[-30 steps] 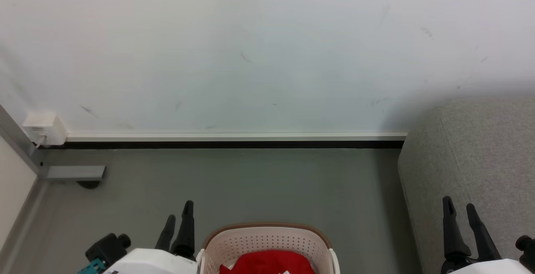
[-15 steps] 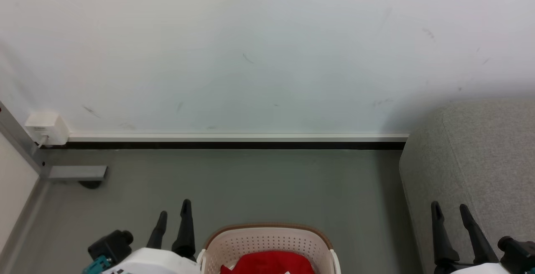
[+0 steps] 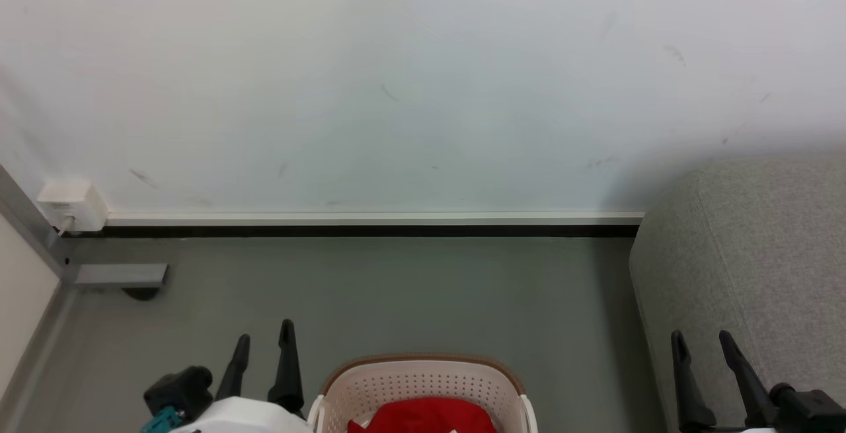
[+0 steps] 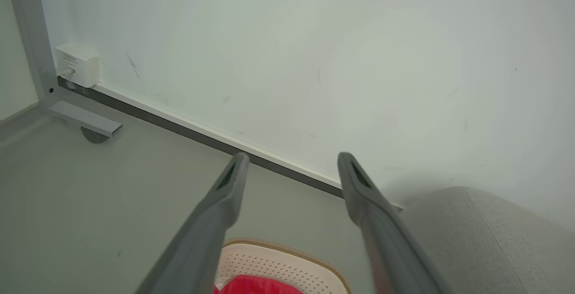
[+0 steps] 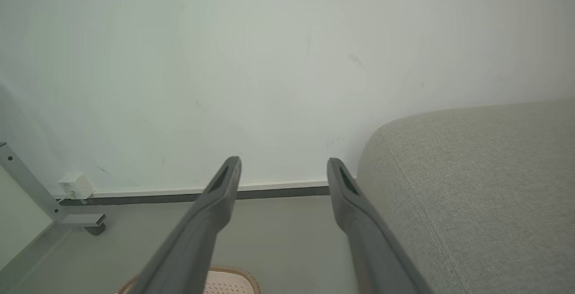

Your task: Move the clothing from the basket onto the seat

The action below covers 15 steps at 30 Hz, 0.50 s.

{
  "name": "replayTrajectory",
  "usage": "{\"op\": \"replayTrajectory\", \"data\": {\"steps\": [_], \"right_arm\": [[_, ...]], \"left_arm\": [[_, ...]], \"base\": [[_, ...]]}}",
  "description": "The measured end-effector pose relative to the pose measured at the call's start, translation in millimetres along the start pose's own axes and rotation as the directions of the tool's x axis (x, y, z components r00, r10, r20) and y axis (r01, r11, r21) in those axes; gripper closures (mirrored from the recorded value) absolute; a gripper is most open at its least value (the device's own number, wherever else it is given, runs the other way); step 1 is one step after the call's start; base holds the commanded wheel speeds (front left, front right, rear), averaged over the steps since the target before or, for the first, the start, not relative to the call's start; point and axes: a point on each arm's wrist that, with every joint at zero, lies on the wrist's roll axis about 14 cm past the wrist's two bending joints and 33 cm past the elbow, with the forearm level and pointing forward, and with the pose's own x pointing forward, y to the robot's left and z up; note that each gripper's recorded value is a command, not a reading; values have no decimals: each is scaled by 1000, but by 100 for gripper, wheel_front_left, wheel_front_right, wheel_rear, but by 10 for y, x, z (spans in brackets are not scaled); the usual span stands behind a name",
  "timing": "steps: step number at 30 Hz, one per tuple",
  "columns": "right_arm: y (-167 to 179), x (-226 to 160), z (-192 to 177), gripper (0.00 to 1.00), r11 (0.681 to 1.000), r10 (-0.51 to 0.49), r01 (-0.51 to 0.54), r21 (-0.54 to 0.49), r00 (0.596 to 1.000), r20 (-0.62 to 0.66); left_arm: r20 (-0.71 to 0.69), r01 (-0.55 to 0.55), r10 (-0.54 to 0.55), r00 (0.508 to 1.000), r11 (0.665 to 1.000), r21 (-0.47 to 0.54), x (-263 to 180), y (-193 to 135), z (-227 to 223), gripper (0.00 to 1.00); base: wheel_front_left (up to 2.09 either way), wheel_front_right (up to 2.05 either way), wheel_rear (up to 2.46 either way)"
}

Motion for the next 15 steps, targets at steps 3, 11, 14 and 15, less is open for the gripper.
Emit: {"op": "replayTrajectory", "data": {"steps": [3, 11, 14, 15], "right_arm": [[10, -8, -15, 0, 1000, 5, -6, -22, 1000, -4], [35, -16, -20, 0, 997, 20, -20, -79, 1000, 1], [45, -18, -27, 0, 996, 25, -24, -89, 1000, 1], [47, -20, -31, 0, 995, 26, -26, -93, 1000, 0]], "left_arm": [[5, -1, 0, 1000, 999, 37, -5, 12, -7, 0], [24, -5, 2, 1000, 990, 138, -16, 57, 13, 0], [33, -5, -1, 999, 985, 172, -21, 68, 22, 0], [33, -3, -3, 999, 983, 182, -22, 66, 22, 0]], "base": [[0, 0, 0], [0, 0, 0], [0, 0, 0], [0, 0, 0]]}}
